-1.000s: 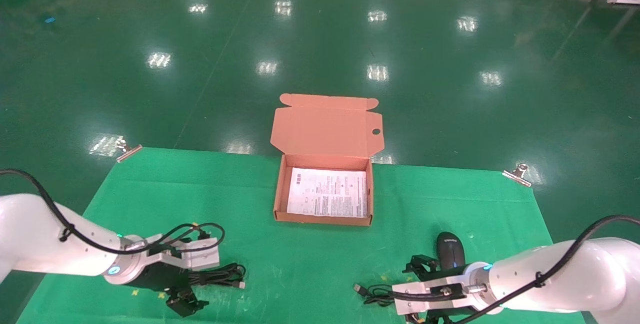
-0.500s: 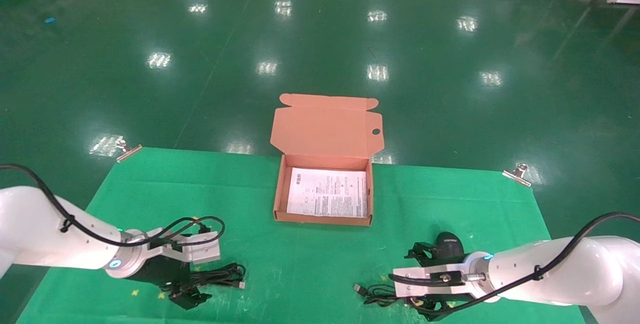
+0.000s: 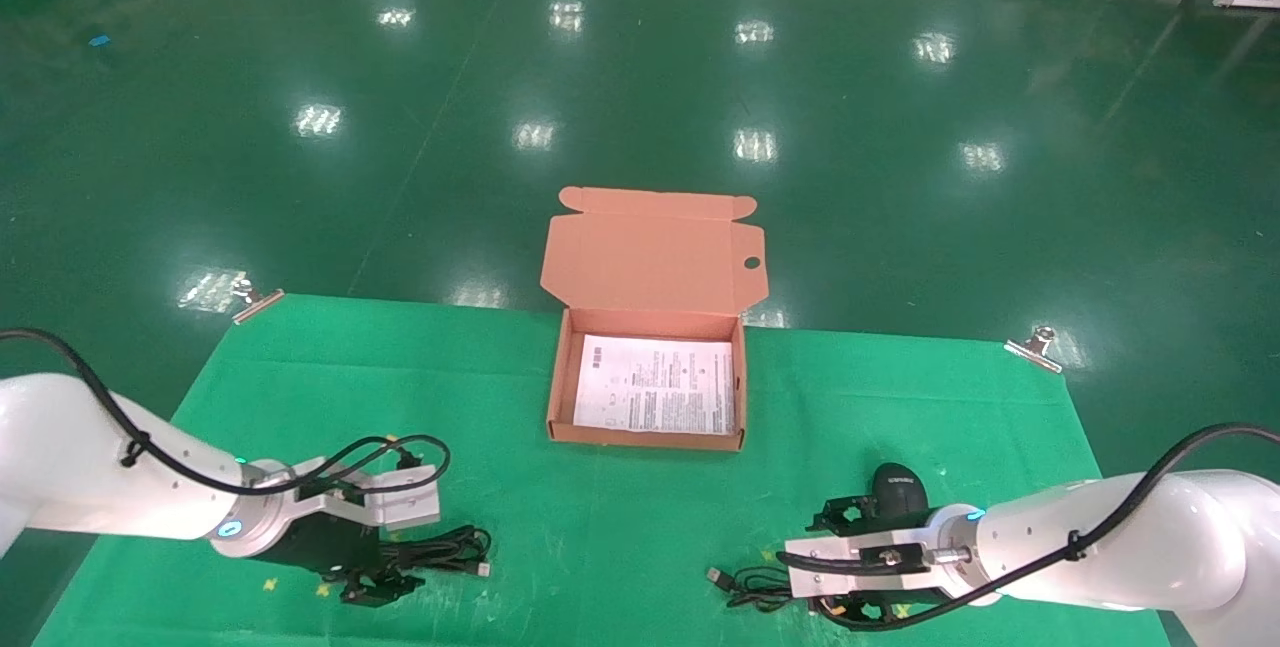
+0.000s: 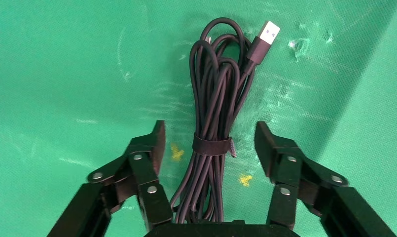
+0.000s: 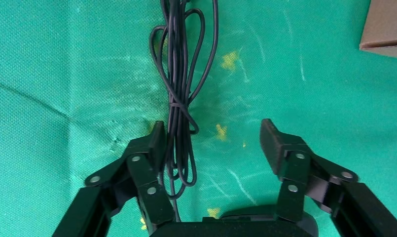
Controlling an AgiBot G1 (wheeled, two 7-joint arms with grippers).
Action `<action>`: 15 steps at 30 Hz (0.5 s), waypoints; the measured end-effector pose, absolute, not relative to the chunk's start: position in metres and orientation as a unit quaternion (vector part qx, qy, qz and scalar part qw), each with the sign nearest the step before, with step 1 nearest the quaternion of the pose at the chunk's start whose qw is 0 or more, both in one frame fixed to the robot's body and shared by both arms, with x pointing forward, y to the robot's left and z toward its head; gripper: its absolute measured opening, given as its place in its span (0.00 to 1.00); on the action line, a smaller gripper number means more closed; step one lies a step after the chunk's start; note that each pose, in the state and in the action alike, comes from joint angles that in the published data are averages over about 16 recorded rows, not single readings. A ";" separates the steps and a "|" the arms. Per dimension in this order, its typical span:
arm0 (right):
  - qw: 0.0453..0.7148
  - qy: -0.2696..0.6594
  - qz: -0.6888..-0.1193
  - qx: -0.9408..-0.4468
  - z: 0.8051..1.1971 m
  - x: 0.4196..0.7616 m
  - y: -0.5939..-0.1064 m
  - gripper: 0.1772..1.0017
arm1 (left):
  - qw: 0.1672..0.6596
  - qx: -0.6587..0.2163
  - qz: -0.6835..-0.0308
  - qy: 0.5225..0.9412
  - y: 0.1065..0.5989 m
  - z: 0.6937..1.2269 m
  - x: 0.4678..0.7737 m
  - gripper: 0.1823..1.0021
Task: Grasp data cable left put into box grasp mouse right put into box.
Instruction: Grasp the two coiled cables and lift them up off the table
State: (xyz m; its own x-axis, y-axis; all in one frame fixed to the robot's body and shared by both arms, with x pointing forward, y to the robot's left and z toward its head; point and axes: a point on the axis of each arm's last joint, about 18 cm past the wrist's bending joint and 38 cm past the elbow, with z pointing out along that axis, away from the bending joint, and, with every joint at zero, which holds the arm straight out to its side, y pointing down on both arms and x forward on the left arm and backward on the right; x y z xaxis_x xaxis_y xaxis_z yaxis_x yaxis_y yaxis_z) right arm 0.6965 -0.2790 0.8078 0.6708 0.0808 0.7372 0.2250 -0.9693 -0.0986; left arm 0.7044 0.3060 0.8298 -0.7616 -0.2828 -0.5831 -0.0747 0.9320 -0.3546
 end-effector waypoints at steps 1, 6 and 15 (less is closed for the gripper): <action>0.091 -0.084 -0.397 -0.910 0.808 0.696 -0.279 0.72 | 0.332 -0.096 -0.157 0.925 0.306 0.830 0.704 0.70; 0.091 -0.085 -0.396 -0.910 0.808 0.696 -0.279 0.63 | 0.332 -0.096 -0.157 0.925 0.306 0.830 0.704 0.60; 0.090 -0.085 -0.396 -0.910 0.807 0.696 -0.279 0.43 | 0.332 -0.095 -0.156 0.925 0.306 0.830 0.704 0.42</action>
